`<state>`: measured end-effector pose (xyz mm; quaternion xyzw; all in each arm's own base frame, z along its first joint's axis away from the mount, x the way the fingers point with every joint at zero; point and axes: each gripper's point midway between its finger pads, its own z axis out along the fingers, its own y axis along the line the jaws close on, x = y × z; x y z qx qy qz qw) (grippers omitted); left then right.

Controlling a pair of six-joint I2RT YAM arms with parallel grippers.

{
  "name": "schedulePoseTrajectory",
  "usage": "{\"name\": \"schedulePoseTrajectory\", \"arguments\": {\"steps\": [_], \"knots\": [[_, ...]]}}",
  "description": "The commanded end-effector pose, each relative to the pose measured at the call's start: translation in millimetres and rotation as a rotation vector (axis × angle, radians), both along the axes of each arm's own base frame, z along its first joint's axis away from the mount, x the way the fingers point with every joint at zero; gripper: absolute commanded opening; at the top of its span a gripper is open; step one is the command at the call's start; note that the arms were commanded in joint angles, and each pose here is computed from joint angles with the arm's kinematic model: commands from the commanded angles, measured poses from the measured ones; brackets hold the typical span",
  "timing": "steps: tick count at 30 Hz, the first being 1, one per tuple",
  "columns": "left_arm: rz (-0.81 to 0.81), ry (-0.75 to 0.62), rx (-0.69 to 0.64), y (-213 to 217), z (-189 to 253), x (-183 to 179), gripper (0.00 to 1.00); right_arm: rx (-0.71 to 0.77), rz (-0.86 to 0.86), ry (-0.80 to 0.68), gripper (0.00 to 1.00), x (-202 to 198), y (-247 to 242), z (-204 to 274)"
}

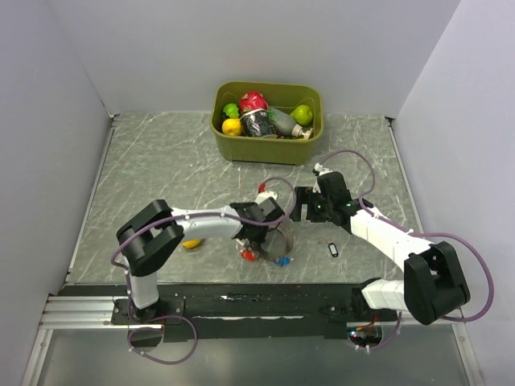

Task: Put the keys on the keyring

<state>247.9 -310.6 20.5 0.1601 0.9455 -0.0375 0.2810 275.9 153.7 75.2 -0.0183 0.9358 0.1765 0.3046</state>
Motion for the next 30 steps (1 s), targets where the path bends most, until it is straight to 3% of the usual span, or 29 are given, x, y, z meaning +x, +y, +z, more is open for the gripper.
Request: {"name": "schedulePoseTrajectory", "arguments": {"steps": [1,3,7,13,20,27,30], "knots": [[0.018,0.08,0.031,17.8,0.8,-39.6,0.49,0.004,0.004,-0.028,1.0,4.1,2.9,5.5],[0.039,0.049,-0.003,14.0,13.3,-34.3,0.68,0.002,0.006,-0.02,1.0,3.6,3.5,5.5],[0.076,-0.053,-0.054,11.2,48.1,-16.9,0.81,-0.001,0.007,-0.022,1.0,1.7,2.5,5.5],[0.059,-0.064,-0.2,2.2,75.5,-9.8,0.83,0.015,0.025,-0.007,1.0,-8.9,3.0,0.3],[0.025,0.133,-0.519,4.7,76.5,-13.0,0.79,0.073,0.069,0.052,0.94,-28.8,14.6,-15.2],[0.05,0.234,-0.544,22.3,52.2,-19.0,0.77,0.082,0.105,0.104,0.87,-43.0,23.8,-25.8],[0.035,0.276,-0.56,19.8,43.2,-26.2,0.75,0.088,0.134,0.14,0.77,-52.6,27.6,-31.5]]}}
